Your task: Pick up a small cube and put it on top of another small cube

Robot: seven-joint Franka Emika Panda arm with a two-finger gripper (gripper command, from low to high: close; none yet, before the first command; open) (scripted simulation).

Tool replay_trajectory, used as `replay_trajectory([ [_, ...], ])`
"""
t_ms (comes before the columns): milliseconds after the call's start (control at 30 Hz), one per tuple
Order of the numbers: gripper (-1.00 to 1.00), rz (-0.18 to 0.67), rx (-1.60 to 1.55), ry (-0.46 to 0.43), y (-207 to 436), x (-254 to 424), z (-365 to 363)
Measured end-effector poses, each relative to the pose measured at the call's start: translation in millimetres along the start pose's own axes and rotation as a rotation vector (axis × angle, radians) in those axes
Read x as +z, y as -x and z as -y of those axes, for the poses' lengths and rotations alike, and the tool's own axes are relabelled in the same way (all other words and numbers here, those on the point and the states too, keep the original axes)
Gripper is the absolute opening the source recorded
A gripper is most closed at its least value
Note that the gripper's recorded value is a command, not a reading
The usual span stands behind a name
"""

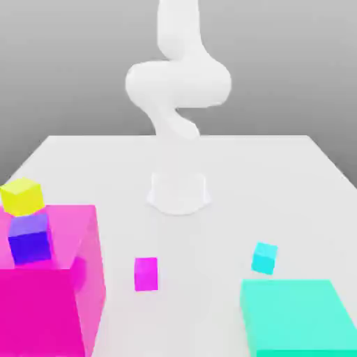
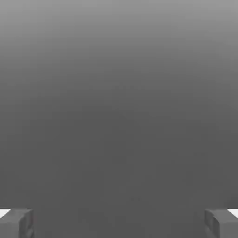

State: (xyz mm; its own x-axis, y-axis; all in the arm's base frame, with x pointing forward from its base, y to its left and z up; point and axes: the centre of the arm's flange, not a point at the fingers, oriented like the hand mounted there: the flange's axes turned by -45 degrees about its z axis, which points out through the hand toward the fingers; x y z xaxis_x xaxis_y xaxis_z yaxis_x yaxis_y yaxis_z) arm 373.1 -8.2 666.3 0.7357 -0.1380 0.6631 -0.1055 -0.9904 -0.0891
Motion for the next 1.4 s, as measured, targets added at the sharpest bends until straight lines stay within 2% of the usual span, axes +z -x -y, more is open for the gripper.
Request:
replay_trajectory([
  [333, 0.0, 0.249, 0.498, 0.113, 84, 177, -43],
  [700, 0.0, 0.461, 1.016, 0.368, 241, 293, -86],
  [900, 0.0, 0.535, 1.269, 0.551, 335, 318, -105],
  [1167, 0.0, 0.543, 1.297, 0.572, 383, 362, -111],
  [1200, -1.0, 0.543, 1.297, 0.573, 388, 365, -111],
  [1400, -1.0, 0.541, 1.297, 0.572, 389, 367, -111],
])
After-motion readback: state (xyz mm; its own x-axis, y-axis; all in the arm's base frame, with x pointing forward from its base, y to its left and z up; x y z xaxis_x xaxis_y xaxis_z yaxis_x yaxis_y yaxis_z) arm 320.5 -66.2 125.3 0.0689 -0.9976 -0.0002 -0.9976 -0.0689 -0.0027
